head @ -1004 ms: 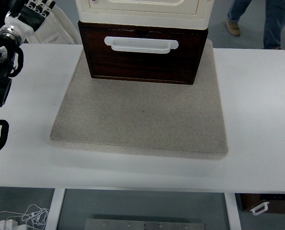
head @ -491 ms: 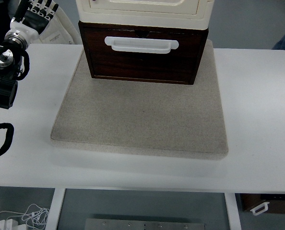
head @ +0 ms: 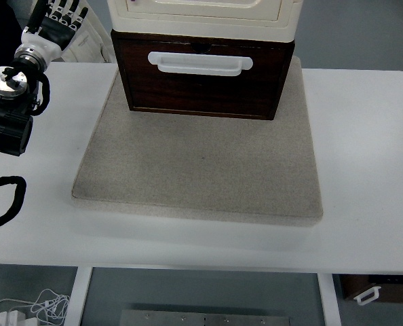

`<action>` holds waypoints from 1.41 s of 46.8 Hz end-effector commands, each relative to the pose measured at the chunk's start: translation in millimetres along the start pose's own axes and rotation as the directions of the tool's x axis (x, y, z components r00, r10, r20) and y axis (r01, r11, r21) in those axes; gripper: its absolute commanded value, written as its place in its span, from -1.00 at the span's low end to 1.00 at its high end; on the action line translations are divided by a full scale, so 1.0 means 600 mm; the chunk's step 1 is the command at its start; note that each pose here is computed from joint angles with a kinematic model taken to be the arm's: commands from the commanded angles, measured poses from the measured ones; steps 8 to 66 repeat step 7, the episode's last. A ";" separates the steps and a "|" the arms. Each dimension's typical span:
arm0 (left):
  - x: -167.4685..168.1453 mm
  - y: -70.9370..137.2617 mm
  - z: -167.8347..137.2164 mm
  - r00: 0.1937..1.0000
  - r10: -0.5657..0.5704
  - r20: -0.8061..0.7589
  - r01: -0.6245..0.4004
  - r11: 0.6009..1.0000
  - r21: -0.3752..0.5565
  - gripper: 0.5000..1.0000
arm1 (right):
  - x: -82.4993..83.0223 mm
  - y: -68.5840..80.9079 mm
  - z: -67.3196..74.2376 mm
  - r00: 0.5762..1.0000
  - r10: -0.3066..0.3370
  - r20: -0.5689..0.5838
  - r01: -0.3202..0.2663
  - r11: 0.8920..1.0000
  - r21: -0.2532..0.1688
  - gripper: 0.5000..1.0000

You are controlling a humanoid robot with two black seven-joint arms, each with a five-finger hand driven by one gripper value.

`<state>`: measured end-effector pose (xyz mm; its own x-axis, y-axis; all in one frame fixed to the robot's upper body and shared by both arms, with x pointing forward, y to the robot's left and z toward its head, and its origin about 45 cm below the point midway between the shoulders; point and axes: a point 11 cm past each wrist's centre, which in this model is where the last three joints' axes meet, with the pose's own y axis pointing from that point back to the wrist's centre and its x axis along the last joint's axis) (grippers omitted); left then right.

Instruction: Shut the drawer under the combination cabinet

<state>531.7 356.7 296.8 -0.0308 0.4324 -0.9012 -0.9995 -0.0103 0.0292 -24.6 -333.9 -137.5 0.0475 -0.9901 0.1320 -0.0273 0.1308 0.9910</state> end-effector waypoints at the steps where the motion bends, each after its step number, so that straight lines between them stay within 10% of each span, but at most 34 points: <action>1: 0.004 0.001 -0.001 1.000 0.005 0.000 -0.005 1.000 0.000 1.00 | 0.001 0.000 0.001 1.000 0.002 0.002 -0.002 1.000 -0.001 0.81; 66: 0.012 0.002 -0.017 1.000 0.016 -0.001 -0.016 1.000 0.015 1.00 | 0.000 0.000 0.001 1.000 -0.001 0.004 0.001 1.000 -0.003 0.81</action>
